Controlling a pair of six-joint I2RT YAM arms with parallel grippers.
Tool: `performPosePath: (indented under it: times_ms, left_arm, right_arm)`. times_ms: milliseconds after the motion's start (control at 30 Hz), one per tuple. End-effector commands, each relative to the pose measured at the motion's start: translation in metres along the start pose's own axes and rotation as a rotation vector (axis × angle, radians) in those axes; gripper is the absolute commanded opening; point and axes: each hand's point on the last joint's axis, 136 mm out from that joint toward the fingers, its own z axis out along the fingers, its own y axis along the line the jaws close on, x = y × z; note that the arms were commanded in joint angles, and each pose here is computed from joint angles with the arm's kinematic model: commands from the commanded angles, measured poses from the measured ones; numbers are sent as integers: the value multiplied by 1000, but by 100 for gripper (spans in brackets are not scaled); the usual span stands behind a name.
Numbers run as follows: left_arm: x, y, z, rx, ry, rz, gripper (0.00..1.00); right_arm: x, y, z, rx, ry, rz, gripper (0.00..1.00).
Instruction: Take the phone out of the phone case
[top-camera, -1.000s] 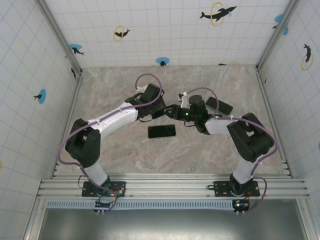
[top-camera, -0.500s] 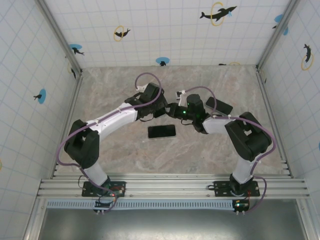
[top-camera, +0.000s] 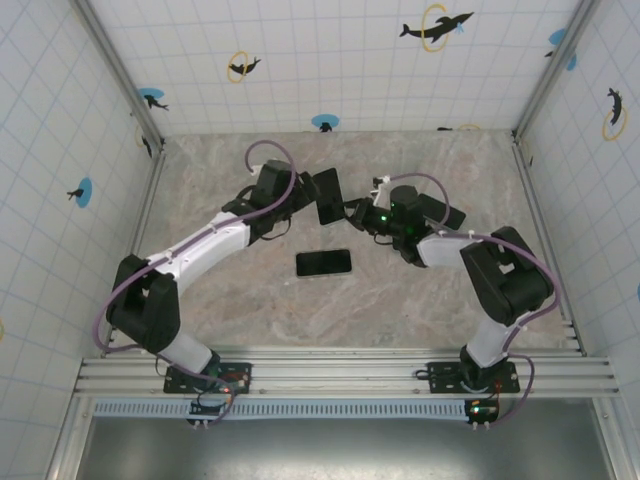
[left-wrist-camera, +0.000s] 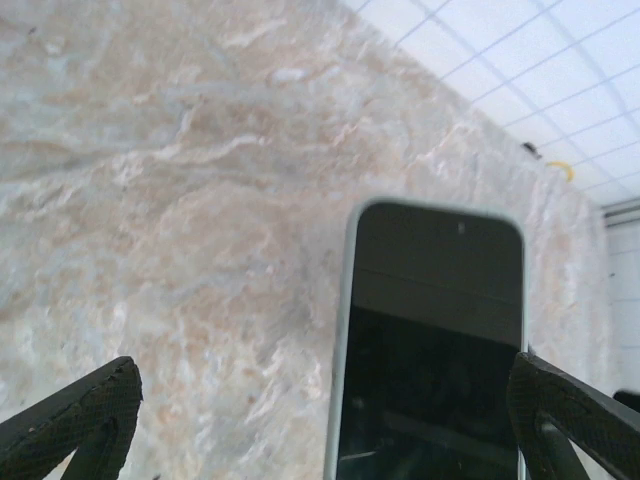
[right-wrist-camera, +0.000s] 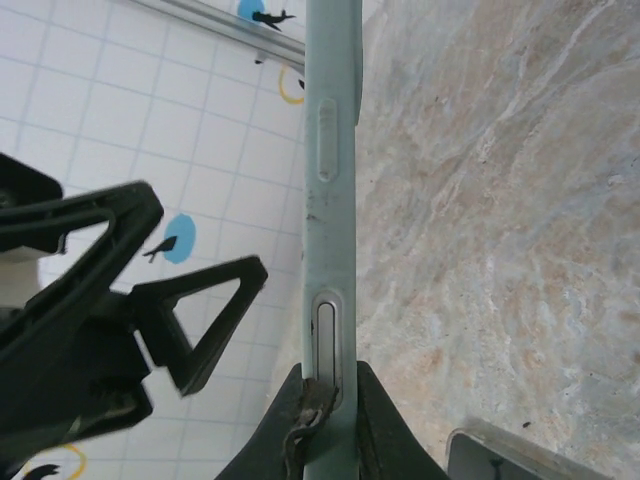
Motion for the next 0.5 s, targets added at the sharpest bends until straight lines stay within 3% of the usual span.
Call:
performPosePath:
  times_ms: [0,333,467]
  left_arm:
    - [-14,-28,-6,184,-3,11,93]
    - [-37,-72,-1,468,72,-85,79]
    - [-38,-87,3,512,124,-95,73]
  right_arm:
    - [-17,60,-18,-210,-57,-1,3]
    - [-21,103,-39,-414,-81,134,2]
    - [-21,115,-43,-462,-74,168,2]
